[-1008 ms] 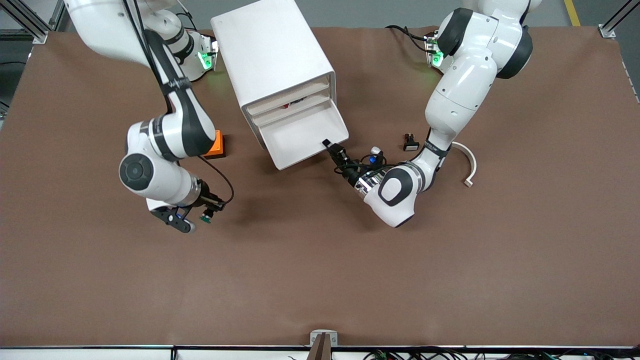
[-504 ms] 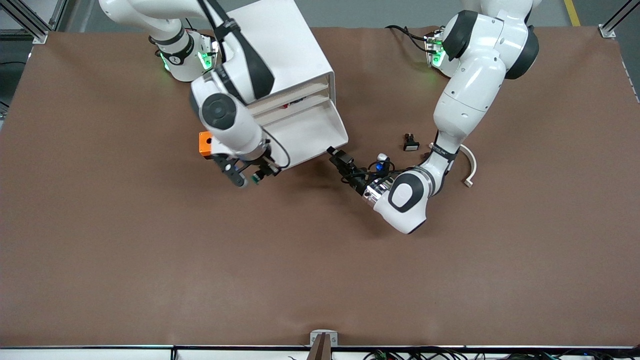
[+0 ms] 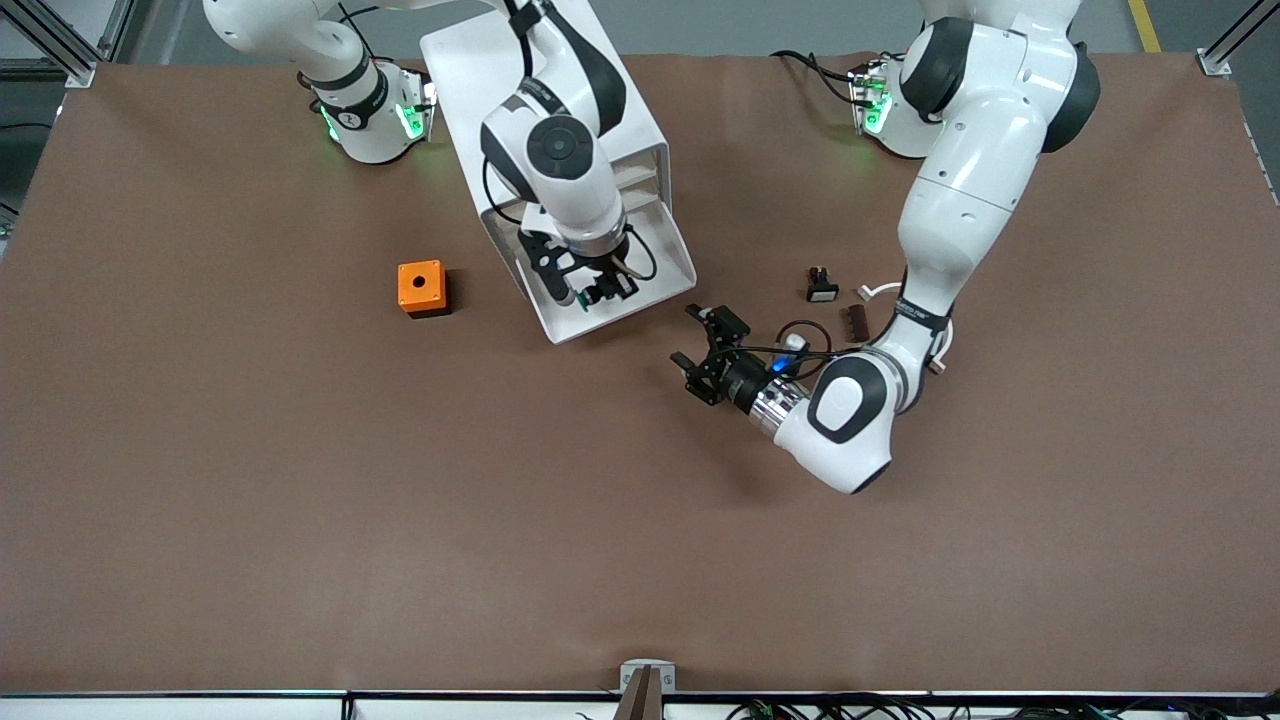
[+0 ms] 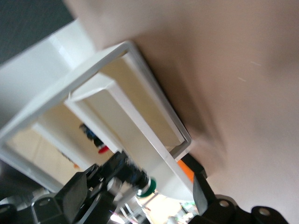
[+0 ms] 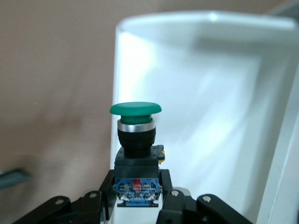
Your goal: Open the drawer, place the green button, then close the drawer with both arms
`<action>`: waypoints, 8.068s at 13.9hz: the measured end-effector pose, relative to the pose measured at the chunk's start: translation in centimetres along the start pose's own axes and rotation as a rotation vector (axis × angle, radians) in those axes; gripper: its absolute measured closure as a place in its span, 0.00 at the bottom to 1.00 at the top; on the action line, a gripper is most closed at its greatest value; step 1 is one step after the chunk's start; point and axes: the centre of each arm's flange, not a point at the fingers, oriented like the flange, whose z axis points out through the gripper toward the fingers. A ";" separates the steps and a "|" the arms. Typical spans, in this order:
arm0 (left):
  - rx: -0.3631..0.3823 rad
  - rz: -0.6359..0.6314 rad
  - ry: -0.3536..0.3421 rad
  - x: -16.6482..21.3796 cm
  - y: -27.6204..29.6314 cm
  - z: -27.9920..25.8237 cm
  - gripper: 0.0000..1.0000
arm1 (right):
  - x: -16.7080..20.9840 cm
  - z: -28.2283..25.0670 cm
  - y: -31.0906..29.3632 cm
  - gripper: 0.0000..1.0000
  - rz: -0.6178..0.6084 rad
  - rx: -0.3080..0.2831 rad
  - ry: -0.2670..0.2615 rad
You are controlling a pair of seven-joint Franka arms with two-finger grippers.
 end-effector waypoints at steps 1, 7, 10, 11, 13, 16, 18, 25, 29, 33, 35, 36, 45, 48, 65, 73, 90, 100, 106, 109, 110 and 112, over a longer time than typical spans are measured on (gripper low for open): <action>-0.023 0.103 0.039 -0.7 -0.5 -0.9 0.00 | -0.7 0.9 0.3 0.59 0.012 -0.008 0.005; -0.214 0.544 0.385 -5.4 -3.7 -5.2 0.00 | -2.3 2.9 0.4 0.52 0.061 0.009 0.008; -0.325 0.669 0.603 -7.8 -4.4 -6.1 0.00 | -2.4 1.8 -0.4 0.23 0.052 0.030 0.002; -0.358 0.703 0.678 -8.7 -4.6 -5.9 0.00 | -2.2 1.2 -0.8 0.12 0.023 0.028 0.003; -0.422 0.765 0.826 -10.7 -5.0 -5.4 0.00 | -1.0 -1.0 -2.2 0.00 -0.072 -0.003 0.008; -0.461 0.860 1.042 -13.2 -5.1 -2.7 0.00 | 4.5 -6.1 -5.1 0.00 -0.283 -0.054 -0.001; -0.463 0.896 1.100 -13.7 -4.8 -0.8 0.00 | 9.9 -9.0 -6.3 0.00 -0.401 -0.070 -0.015; -0.370 0.947 1.169 -12.3 -3.6 8.0 0.00 | 31.8 -20.8 -2.7 0.00 -0.829 -0.168 -0.023; -0.323 0.958 1.183 -12.7 -4.2 13.8 0.00 | 42.2 -25.3 2.0 0.00 -0.999 -0.150 -0.049; -0.270 0.979 1.194 -12.8 -5.2 19.7 0.00 | 50.0 -28.5 7.3 0.00 -1.066 -0.120 -0.069; -0.232 1.004 1.182 -12.8 -5.9 22.5 0.00 | 52.3 -29.7 9.5 0.00 -1.064 -0.114 -0.070; -0.214 1.015 1.174 -12.8 -6.2 23.6 0.00 | 52.8 -30.3 10.4 0.00 -1.061 -0.110 -0.070; -0.137 0.975 0.967 -12.1 -8.1 29.1 0.00 | 51.5 -31.6 10.5 0.00 -1.088 -0.134 -0.045; -0.124 0.933 0.886 -11.6 -8.1 29.7 0.00 | 51.5 -31.6 10.4 0.00 -1.090 -0.132 -0.040; -0.338 0.892 0.996 -14.8 -10.1 10.3 0.00 | 50.4 -36.1 11.8 0.00 -1.086 -0.123 -0.024; -0.300 0.961 1.105 -15.7 -25.6 -11.9 0.00 | 49.4 -36.4 12.0 0.00 -1.100 -0.124 -0.025; 0.012 1.206 1.228 -0.1 -38.5 -29.2 0.00 | 46.7 -39.1 17.3 0.00 -1.096 -0.093 0.007; -0.195 1.230 1.392 1.2 -43.0 -29.5 0.00 | 46.9 -39.6 17.7 0.00 -1.091 -0.075 0.039; -0.243 1.242 1.444 -2.0 -41.4 -33.2 0.00 | 46.6 -40.3 18.2 0.00 -1.093 -0.048 0.089; -0.253 1.243 1.453 -2.7 -41.2 -34.1 0.00 | 46.3 -40.2 18.6 0.00 -1.095 -0.038 0.104; -0.243 1.239 1.443 -2.6 -41.3 -34.0 0.00 | 46.3 -40.2 18.6 0.00 -1.096 -0.035 0.106; -0.210 1.232 1.411 -2.3 -41.5 -33.6 0.00 | 46.2 -40.4 18.6 0.00 -1.096 -0.028 0.111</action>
